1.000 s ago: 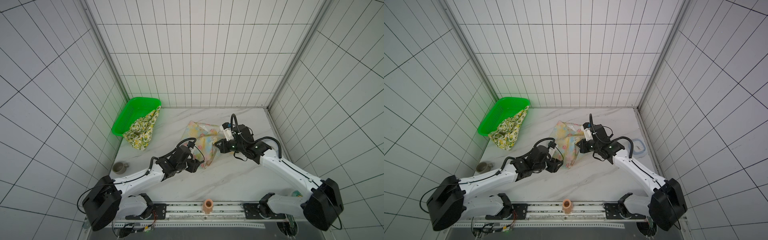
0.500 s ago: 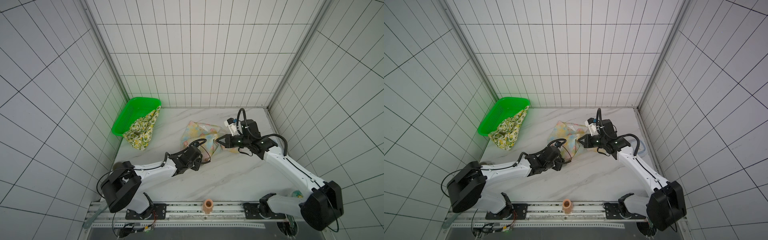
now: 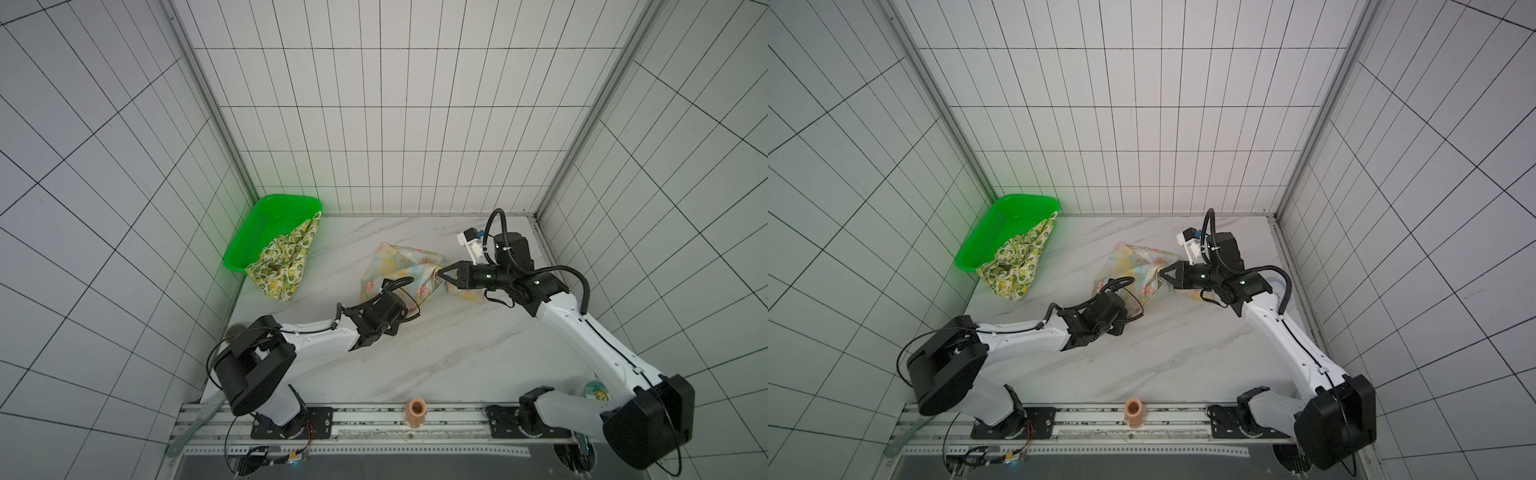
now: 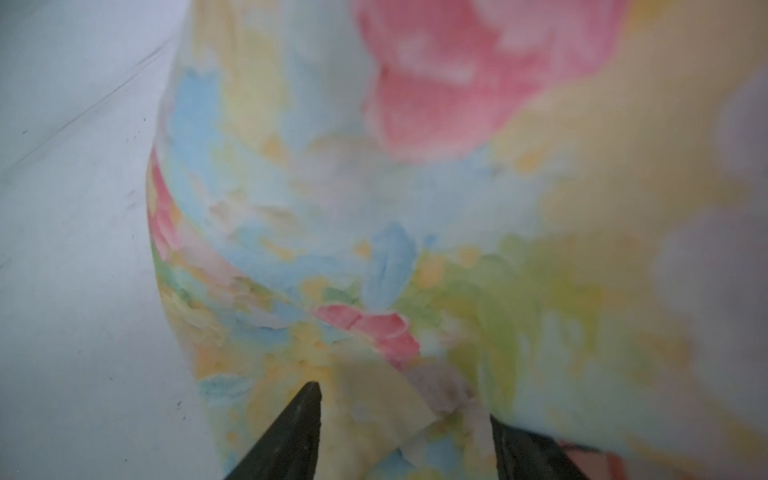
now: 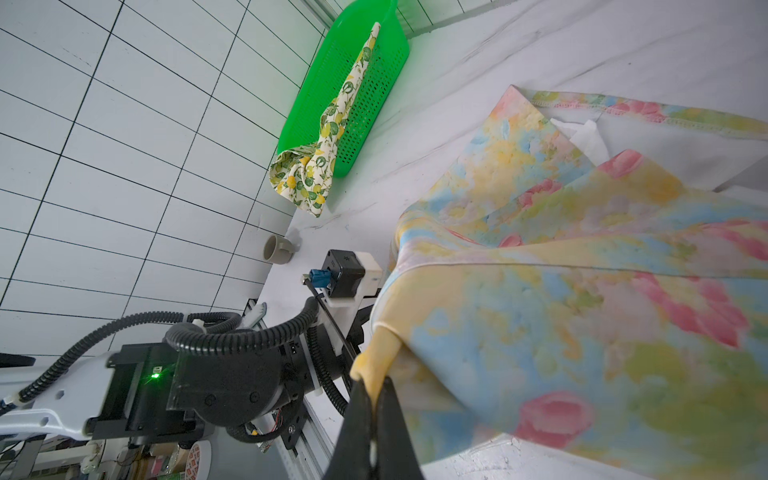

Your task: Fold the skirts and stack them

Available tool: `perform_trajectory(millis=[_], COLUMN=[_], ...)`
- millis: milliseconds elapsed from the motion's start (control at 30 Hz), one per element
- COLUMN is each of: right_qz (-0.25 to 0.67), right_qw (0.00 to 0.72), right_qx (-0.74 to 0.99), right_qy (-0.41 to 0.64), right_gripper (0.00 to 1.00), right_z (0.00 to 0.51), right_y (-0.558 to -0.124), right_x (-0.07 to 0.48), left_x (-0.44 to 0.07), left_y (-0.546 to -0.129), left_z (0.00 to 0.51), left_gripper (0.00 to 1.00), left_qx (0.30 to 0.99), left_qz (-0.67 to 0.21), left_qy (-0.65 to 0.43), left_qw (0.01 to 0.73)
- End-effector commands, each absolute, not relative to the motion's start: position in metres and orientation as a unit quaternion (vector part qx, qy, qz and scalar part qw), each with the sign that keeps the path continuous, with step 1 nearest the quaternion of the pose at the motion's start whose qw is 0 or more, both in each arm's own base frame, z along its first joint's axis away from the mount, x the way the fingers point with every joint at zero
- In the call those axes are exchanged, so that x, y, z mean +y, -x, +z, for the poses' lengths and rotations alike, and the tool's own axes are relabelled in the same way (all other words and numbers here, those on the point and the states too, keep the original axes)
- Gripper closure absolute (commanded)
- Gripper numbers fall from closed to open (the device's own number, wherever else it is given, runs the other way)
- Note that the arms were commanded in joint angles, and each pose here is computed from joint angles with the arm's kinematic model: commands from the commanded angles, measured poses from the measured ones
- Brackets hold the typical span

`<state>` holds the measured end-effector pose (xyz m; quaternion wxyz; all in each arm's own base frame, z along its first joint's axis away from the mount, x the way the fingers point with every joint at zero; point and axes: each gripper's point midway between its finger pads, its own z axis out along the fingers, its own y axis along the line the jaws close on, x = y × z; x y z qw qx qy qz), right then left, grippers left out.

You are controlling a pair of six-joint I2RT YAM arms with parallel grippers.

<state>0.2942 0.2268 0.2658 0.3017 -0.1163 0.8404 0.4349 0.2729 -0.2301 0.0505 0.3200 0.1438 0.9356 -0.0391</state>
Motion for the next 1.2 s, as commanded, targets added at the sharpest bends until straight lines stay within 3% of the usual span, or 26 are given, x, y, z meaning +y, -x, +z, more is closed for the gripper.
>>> perform_trajectory(millis=[0, 300, 633, 767, 1067, 1167], right_qz=[0.46, 0.465, 0.466, 0.464, 0.459, 0.452], right_qw=[0.342, 0.337, 0.338, 0.337, 0.346, 0.351], right_qx=[0.809, 0.808, 0.806, 0.808, 0.808, 0.811], right_qy=[0.132, 0.135, 0.137, 0.134, 0.129, 0.126], right_gripper=[1.0, 1.0, 1.0, 1.0, 1.0, 1.0], right_z=[0.32, 0.319, 0.319, 0.317, 0.317, 0.314], right_y=[-0.299, -0.303, -0.304, -0.306, -0.307, -0.31], right_x=[0.229, 0.229, 0.226, 0.224, 0.218, 0.213], left_x=[-0.212, -0.168, -0.167, -0.169, -0.173, -0.169], left_y=[-0.264, -0.246, -0.234, -0.234, -0.244, -0.25], left_z=[0.053, 0.034, 0.014, 0.009, 0.002, 0.01], left_gripper=[0.36, 0.36, 0.42, 0.55, 1.0, 1.0], left_qx=[0.939, 0.955, 0.963, 0.965, 0.967, 0.964], left_qz=[-0.032, -0.033, -0.048, -0.049, -0.088, -0.089], left_qy=[-0.114, -0.06, -0.057, -0.057, -0.033, -0.026], left_qw=[0.323, 0.288, 0.259, 0.251, 0.236, 0.248])
